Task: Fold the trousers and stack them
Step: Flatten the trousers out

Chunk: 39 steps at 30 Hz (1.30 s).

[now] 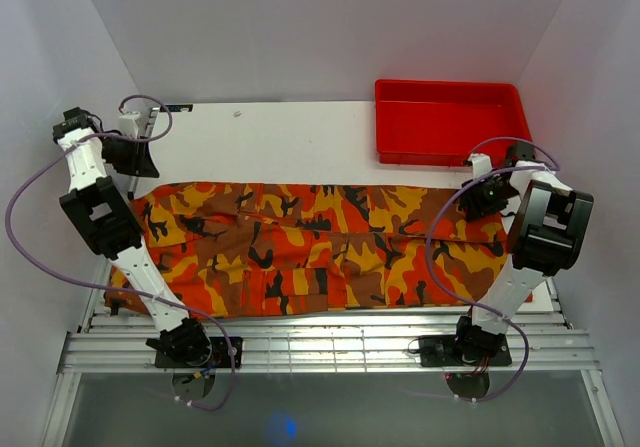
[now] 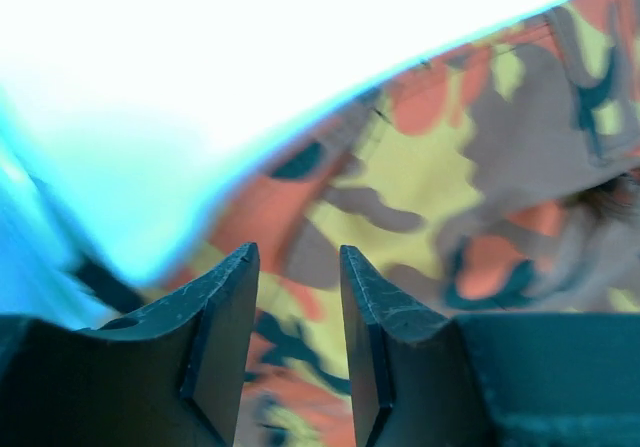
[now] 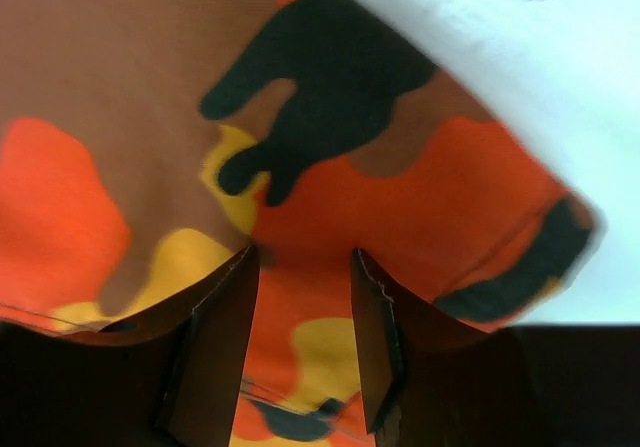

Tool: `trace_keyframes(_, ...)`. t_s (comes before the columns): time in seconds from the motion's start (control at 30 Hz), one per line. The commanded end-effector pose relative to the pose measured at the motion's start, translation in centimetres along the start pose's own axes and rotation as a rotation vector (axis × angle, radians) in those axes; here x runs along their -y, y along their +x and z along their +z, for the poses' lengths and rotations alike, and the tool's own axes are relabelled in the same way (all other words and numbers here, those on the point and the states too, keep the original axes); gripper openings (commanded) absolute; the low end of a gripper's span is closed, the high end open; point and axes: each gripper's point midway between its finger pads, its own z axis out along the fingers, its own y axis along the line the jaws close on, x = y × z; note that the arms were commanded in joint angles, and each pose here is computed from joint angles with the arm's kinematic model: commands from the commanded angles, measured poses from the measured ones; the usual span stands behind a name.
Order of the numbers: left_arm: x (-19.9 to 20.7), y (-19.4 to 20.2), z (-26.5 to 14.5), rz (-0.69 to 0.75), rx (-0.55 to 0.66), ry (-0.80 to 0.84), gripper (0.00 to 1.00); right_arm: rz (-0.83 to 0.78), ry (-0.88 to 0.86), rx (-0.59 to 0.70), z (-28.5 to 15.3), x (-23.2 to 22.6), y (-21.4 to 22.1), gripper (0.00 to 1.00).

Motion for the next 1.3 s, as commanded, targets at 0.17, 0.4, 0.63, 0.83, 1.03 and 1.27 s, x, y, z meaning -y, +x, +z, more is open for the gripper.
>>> trace_keyframes(0.17, -4.0, -0.3, 0.7, 0.363, -0.040, -0.042, 0.50, -0.291, 0.146, -0.159, 1.1, 4.5, 2.5, 0.47)
trace_keyframes(0.4, -3.9, 5.1, 3.3, 0.480, -0.170, 0.053, 0.48, -0.423, 0.203, -0.092, -0.3, 5.8, -0.3, 0.50)
trace_keyframes(0.63, -3.6, 9.6, 5.7, 0.495, -0.257, 0.133, 0.37, -0.570, 0.196, 0.218, -5.1, 3.8, -7.7, 0.75)
trace_keyframes(0.83, -2.6, 11.1, 5.3, 0.608, -0.283, 0.151, 0.18, -0.613, 0.089, 0.288, -5.4, 2.8, -10.2, 0.76)
trace_keyframes(1.03, -2.1, 12.4, 5.5, 0.700, -0.284, 0.126, 0.18, -0.659, -0.006, 0.295, -2.9, 2.5, -10.5, 0.73)
trace_keyframes(1.27, -2.3, 10.2, 4.8, 0.701, -0.217, 0.086, 0.32, -0.737, -0.045, 0.214, 0.6, 3.1, -9.4, 0.69)
